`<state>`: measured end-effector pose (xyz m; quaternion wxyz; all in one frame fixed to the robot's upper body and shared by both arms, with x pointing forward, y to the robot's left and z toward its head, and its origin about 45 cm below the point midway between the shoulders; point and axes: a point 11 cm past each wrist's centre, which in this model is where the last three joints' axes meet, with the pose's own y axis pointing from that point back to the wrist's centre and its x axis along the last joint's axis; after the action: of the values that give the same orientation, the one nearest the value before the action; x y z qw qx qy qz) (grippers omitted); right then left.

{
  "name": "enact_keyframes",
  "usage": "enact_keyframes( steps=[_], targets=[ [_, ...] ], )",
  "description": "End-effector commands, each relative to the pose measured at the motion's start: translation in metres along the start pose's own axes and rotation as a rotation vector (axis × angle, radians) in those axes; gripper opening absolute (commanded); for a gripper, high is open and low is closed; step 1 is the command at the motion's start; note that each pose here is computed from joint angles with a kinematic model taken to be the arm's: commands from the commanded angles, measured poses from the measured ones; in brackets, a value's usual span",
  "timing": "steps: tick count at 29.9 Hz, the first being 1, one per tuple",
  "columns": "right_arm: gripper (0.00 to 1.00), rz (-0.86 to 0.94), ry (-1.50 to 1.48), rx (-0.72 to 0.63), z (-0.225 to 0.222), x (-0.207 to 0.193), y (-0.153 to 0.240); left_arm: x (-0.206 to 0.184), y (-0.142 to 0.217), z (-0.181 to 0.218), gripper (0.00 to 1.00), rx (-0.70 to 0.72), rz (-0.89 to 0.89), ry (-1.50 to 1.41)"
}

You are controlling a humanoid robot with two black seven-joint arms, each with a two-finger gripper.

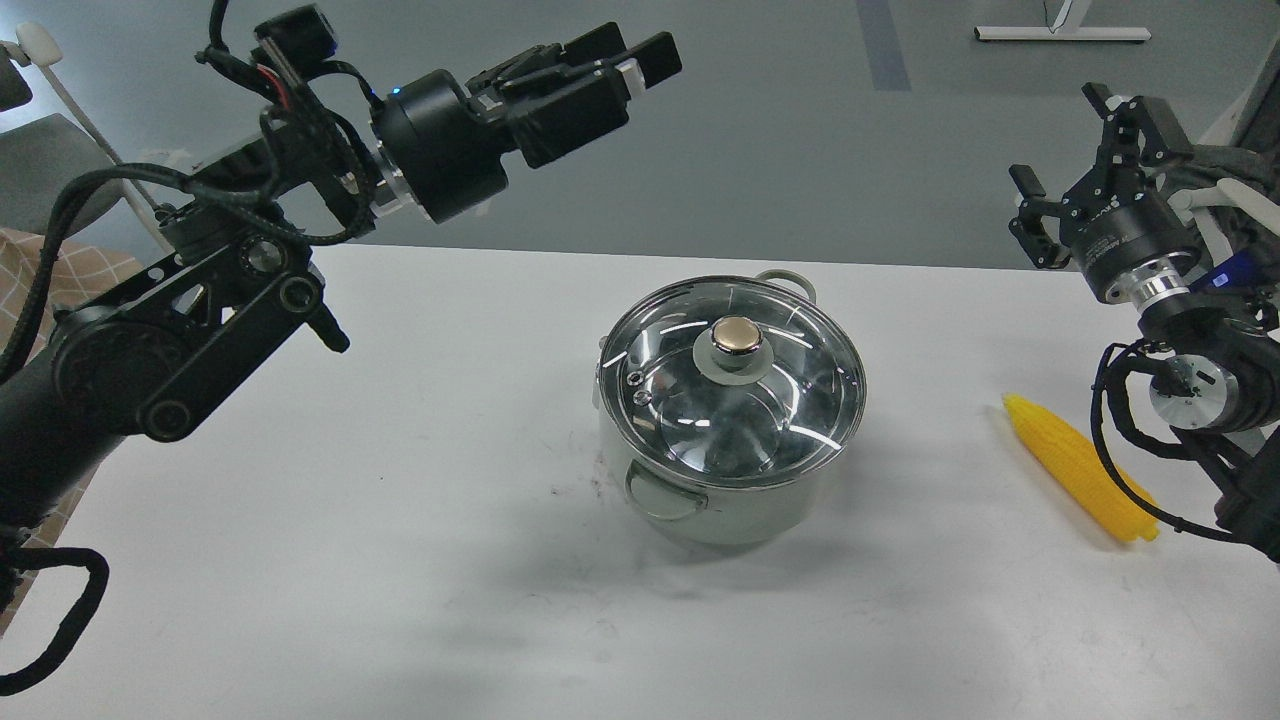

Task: Open pot and put corn in
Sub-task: 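Reach the left gripper over the pot to the glass lid's brass knob, then grasp the lid knob with the left gripper and lift the lid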

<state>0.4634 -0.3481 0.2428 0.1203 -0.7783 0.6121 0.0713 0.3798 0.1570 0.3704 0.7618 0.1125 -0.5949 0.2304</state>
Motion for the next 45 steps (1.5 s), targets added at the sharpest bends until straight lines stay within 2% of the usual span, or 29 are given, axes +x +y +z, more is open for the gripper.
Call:
enact_keyframes(
  steps=[1, 5, 14, 20, 38, 45],
  targets=[
    [0.98, 0.005, 0.008, -0.001, -0.002, 0.004, 0.004, -0.028, -0.007, 0.005, 0.98, -0.012, -0.107, -0.22],
    [0.98, 0.016, 0.014, -0.012, 0.0, 0.009, 0.01, -0.055, -0.008, 0.008, 0.98, -0.03, -0.195, -0.321],
    [0.98, 0.023, 0.022, -0.03, 0.002, 0.018, 0.023, -0.099, -0.029, 0.016, 0.98, -0.075, -0.286, -0.26],
    [0.98, 0.032, 0.02, -0.043, 0.008, 0.02, 0.028, -0.13, -0.045, 0.007, 0.98, -0.043, -0.319, -0.189],
    [0.98, 0.028, 0.01, -0.052, 0.014, 0.017, 0.032, -0.157, -0.039, 0.003, 0.96, -0.018, -0.367, -0.145],
    [0.98, 0.034, 0.008, -0.046, 0.013, 0.018, 0.031, -0.159, -0.036, 0.0, 0.89, -0.002, -0.372, -0.141]
  ],
)
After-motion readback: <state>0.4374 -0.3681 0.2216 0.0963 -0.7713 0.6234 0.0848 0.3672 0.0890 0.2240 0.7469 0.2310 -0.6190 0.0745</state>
